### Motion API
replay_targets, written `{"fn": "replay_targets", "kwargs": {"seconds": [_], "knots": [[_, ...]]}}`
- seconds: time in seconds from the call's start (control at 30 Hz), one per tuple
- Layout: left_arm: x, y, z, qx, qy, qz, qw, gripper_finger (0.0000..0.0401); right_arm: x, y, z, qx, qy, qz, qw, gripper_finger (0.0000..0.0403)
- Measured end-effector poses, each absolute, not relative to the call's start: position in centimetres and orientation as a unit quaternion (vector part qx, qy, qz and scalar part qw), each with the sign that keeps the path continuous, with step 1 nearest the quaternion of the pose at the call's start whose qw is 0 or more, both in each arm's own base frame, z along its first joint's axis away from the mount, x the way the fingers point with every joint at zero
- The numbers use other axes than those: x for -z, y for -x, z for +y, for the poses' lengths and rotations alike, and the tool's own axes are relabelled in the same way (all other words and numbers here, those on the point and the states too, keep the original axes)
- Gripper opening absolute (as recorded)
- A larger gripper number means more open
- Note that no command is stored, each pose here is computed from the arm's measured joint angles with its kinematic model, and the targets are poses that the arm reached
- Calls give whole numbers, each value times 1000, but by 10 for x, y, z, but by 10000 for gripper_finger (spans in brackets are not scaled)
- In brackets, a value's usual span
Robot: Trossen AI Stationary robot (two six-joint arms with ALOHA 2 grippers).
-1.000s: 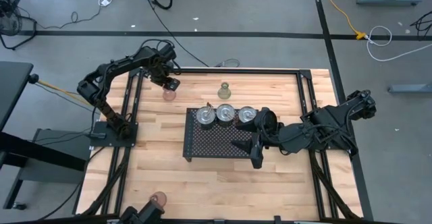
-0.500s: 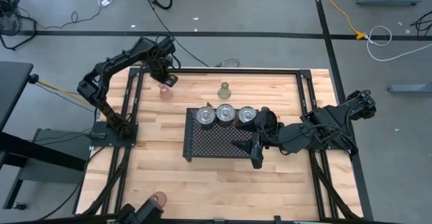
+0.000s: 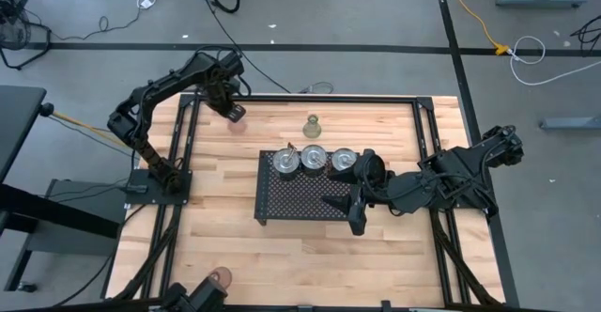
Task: Pick & Place candle stick holders
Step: Put the top pink glass candle holder on the shelf
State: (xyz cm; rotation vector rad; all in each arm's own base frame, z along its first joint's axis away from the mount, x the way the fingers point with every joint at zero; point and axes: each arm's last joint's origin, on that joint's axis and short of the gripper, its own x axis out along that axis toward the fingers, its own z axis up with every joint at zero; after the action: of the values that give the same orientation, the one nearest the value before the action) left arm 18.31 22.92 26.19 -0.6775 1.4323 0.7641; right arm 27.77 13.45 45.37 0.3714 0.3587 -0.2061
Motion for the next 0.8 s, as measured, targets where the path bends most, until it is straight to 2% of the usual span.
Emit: {"fn": "replay_targets", "kwargs": {"seconds": [0.17,0.33,0.53,0.8], "knots": [[-262,-184,232,-345,287,619,644,207,-453,-278,134,101,-179,180,962,274],[-262,-188,235,-360,299,591,657,262,-453,-277,134,101,-177,181,962,274],[-252,-192,238,-362,336,592,638,293,-453,-277,134,100,-177,182,962,274],[-224,-203,238,-332,351,631,607,296,-453,-277,134,100,-177,181,962,274]]}}
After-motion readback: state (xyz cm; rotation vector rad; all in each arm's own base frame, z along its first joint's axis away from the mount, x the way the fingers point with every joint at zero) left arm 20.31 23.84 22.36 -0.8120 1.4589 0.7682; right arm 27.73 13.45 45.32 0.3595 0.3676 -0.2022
